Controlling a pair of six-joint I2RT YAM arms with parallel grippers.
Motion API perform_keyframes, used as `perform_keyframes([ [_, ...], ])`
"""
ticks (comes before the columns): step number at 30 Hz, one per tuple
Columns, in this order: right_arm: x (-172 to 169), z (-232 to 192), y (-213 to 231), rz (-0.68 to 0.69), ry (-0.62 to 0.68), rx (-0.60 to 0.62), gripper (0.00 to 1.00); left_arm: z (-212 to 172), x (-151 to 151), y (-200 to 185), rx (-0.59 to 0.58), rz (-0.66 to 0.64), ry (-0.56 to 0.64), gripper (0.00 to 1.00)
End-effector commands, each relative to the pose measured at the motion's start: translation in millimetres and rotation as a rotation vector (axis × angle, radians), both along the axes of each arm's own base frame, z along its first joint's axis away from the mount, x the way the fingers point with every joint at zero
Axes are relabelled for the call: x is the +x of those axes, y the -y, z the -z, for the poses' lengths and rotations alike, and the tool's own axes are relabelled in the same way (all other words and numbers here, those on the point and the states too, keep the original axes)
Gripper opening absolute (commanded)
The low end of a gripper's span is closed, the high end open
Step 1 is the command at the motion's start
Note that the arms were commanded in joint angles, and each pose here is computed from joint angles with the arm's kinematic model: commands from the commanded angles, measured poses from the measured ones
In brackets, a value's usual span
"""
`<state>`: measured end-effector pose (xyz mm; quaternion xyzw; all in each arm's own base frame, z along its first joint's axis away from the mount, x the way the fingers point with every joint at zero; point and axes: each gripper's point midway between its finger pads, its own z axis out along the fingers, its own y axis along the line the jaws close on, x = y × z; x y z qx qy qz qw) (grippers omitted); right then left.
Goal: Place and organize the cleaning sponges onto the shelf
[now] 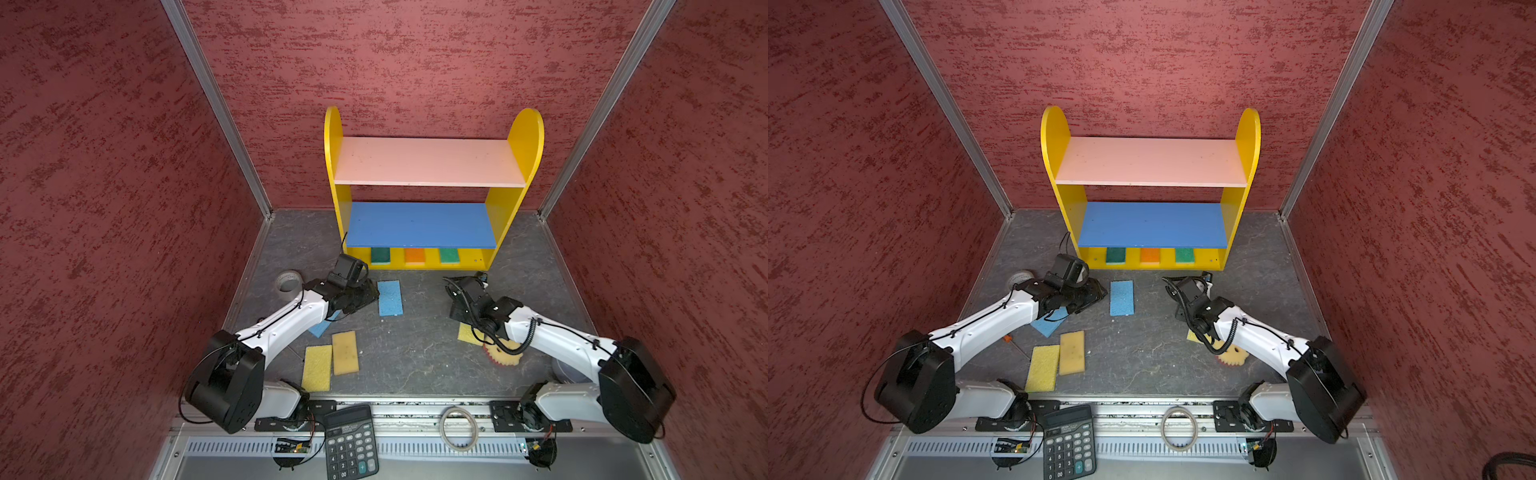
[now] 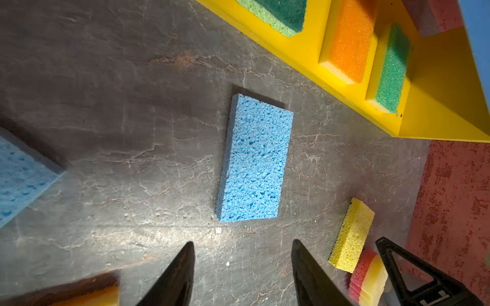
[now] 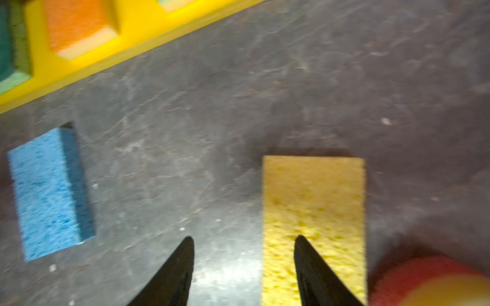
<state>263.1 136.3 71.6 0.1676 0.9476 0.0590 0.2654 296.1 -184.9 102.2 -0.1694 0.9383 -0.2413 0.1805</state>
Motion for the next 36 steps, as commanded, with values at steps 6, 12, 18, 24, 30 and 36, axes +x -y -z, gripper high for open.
perform_keyframes([
  [6, -9.6, 40.0, -9.0, -0.003, -0.079, 0.104, 0.6, 11.0, -6.2, 24.4, 0.006, 0.066, -0.026, 0.58],
  [12, 24.5, 38.7, -95.7, -0.19, -0.077, 0.121, 0.59, 10.9, -3.7, 43.0, -0.001, 0.096, -0.023, 0.58],
  [18, 47.3, 25.6, -155.1, -0.259, -0.037, 0.249, 0.58, 9.7, -1.4, 47.7, -0.002, 0.102, -0.019, 0.57],
  [24, 50.0, -5.9, -140.7, -0.24, 0.042, 0.245, 0.6, 10.7, 0.1, 49.0, 0.002, 0.113, -0.02, 0.57],
  [30, 48.3, -12.1, -107.4, -0.186, 0.056, 0.221, 0.6, 13.1, 5.0, 57.1, -0.012, 0.126, -0.028, 0.57],
  [36, 47.0, 14.5, -115.9, -0.206, -0.013, 0.232, 0.42, 11.4, 6.1, 59.2, -0.017, 0.132, -0.025, 0.56],
])
